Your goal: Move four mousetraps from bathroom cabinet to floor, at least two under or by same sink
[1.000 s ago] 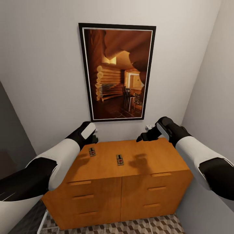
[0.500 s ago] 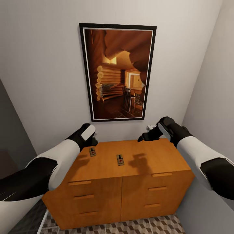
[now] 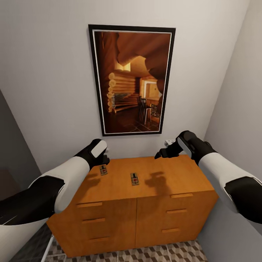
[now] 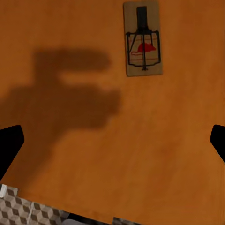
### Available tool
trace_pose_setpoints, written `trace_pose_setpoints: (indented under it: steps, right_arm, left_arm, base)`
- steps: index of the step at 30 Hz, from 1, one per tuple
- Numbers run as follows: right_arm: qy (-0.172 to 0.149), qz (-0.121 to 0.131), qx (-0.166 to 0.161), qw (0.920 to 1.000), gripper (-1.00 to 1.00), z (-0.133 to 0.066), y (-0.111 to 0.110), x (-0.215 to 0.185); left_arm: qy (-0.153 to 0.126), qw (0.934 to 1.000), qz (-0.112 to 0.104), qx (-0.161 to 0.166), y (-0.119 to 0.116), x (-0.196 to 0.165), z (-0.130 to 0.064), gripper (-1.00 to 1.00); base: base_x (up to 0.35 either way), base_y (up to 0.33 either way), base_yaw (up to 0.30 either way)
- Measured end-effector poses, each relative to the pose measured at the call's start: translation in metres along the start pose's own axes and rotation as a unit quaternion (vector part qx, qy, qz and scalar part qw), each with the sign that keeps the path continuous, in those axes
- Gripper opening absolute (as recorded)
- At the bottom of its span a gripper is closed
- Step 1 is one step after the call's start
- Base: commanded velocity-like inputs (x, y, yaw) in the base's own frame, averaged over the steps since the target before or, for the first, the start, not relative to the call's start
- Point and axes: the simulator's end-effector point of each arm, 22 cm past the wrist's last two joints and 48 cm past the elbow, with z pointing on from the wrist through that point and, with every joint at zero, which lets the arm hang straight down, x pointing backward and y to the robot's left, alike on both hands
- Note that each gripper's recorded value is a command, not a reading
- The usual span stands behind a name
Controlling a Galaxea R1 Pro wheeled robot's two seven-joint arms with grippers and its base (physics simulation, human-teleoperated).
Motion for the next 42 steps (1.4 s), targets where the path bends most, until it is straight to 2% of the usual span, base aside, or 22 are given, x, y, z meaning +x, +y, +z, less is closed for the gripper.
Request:
trace_pose_setpoints:
  steps: [4, 8, 14, 25, 42]
  right_arm:
    - [-0.002, 0.002, 0.004, 1.0000, 1.00, 0.000, -0.008, 0.000]
    - [-0.004, 0.005, 0.008, 0.9999, 1.00, 0.000, -0.017, 0.000]
    - [-0.008, 0.011, 0.018, 0.9997, 1.00, -0.002, -0.035, 0.001]
    - [-0.013, 0.021, 0.029, 0.9993, 1.00, -0.001, -0.060, 0.004]
    - [-0.026, 0.013, 0.023, 0.9993, 1.00, 0.008, -0.058, -0.002]
  left_arm:
    - [0.001, 0.9999, -0.009, 0.006, -0.003, 0.000, 0.003, 1.00]
    - [-0.005, 0.9995, -0.028, 0.012, -0.006, -0.003, 0.006, 1.00]
    - [-0.009, 0.9991, -0.038, 0.015, -0.008, -0.004, 0.011, 1.00]
    - [-0.012, 0.9990, -0.040, 0.018, -0.012, -0.005, 0.019, 1.00]
    - [-0.013, 0.9990, -0.040, 0.018, -0.015, -0.003, 0.035, 1.00]
  base:
    - [0.000, 0.000, 0.000]
    - [0.000, 0.000, 0.000]
    - [0.000, 0.000, 0.000]
    - [0.000, 0.000, 0.000]
    - [0.000, 0.000, 0.000]
